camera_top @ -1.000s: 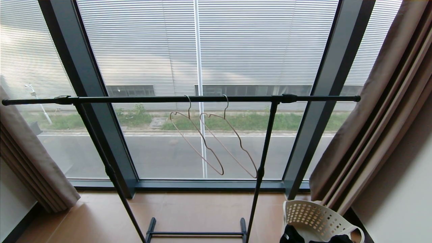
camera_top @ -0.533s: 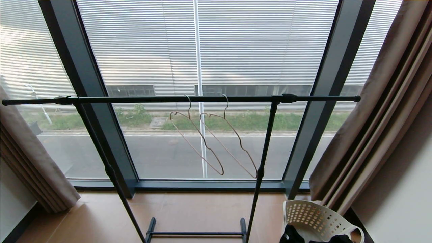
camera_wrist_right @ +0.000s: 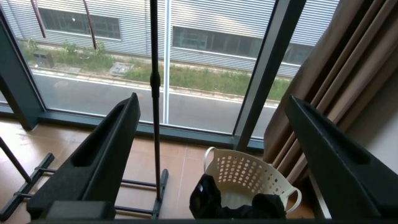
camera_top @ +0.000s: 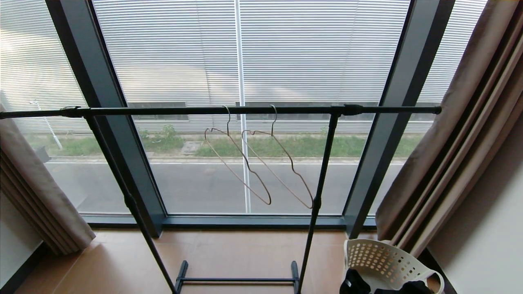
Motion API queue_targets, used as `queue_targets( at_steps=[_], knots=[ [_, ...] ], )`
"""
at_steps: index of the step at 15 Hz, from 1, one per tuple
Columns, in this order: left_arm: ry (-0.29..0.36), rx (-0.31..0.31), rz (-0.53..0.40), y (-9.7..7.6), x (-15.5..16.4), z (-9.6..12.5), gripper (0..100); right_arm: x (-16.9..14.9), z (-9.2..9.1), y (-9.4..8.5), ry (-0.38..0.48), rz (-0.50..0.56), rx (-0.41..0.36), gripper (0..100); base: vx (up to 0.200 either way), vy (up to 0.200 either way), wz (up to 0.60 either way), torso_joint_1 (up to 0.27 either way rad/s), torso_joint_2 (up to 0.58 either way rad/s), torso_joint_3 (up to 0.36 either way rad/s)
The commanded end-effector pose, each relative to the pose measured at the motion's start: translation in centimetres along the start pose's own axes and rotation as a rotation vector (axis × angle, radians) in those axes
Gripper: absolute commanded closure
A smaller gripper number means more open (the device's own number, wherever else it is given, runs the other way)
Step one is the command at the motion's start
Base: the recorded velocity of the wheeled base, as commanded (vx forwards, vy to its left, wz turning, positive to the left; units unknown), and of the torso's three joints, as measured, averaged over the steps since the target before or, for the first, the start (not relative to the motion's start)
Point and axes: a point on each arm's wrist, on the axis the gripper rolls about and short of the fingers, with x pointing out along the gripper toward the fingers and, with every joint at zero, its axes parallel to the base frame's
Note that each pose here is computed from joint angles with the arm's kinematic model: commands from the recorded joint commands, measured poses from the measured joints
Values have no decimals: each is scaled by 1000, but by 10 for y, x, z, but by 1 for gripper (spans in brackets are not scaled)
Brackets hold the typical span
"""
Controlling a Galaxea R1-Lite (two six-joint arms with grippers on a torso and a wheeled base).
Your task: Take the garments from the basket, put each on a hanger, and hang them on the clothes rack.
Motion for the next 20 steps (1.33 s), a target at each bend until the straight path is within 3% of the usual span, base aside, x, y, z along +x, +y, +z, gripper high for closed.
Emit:
queue_targets(
  at_steps=[1, 12, 20],
  knots=[
    [1, -1, 2, 0, 0, 0, 0, 0, 0, 0, 2, 1, 1, 0, 0, 0, 0, -144, 334, 183],
    [1, 2, -2, 0, 0, 0, 0, 0, 0, 0, 2, 2, -2, 0, 0, 0, 0, -159, 367, 204],
    [1, 5, -3, 0, 0, 0, 0, 0, 0, 0, 2, 2, -2, 0, 0, 0, 0, -218, 533, 308]
  ],
)
